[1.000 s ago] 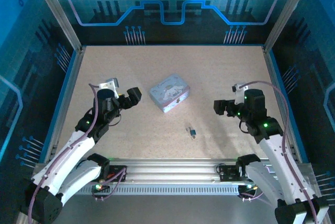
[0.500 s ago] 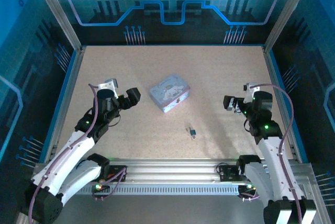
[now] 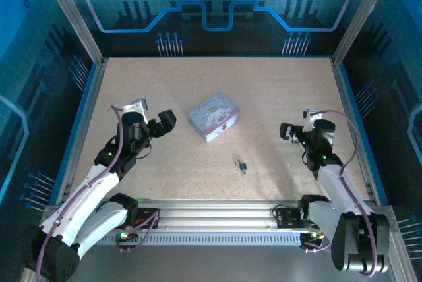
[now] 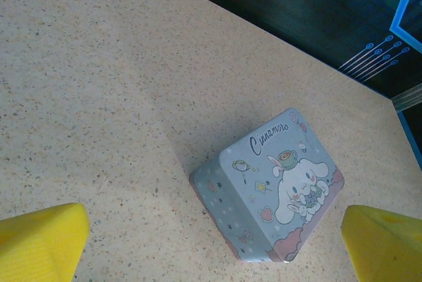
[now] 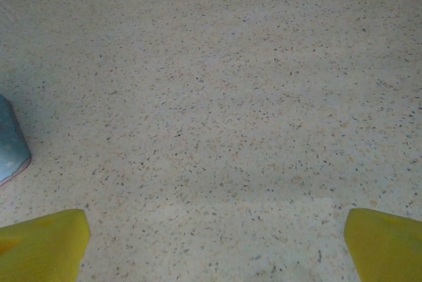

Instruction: Unlock a padlock with a key

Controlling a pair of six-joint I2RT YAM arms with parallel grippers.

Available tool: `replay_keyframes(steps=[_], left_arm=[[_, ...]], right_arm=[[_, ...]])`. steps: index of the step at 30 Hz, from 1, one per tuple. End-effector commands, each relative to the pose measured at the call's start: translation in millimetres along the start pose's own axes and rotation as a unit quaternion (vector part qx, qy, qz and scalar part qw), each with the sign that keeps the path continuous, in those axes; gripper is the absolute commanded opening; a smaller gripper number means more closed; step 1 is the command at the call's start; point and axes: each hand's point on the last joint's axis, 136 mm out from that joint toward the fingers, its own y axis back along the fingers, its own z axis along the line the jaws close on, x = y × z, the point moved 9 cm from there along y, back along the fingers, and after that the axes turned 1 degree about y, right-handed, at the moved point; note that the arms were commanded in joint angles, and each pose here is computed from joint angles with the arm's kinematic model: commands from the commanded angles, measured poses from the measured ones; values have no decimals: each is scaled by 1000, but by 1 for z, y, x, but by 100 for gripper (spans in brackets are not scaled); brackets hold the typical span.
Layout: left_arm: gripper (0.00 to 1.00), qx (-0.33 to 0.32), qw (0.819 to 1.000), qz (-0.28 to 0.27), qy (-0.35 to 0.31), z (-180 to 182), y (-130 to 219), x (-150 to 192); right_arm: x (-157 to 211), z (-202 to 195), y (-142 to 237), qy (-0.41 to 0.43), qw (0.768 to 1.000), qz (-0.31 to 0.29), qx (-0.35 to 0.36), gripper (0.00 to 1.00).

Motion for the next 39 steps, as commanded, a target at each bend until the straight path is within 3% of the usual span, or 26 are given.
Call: replay_keyframes(steps=[1, 10, 25, 39], left_arm=[[99, -6, 1000, -22, -10, -3, 5, -13], [99, -11, 1000, -22, -12, -3, 2, -14], [99, -9, 1000, -20, -8, -3, -1, -14], [99, -8, 1000, -16, -6, -4, -3, -14]], right_arm=[[-5, -3, -12, 10, 1000, -26, -13, 100], [-7, -1, -38, 20, 998, -37, -52, 100], [-15, 2, -50, 52, 992, -96, -62, 100], [-7, 12, -66, 90, 989, -98, -67, 100]])
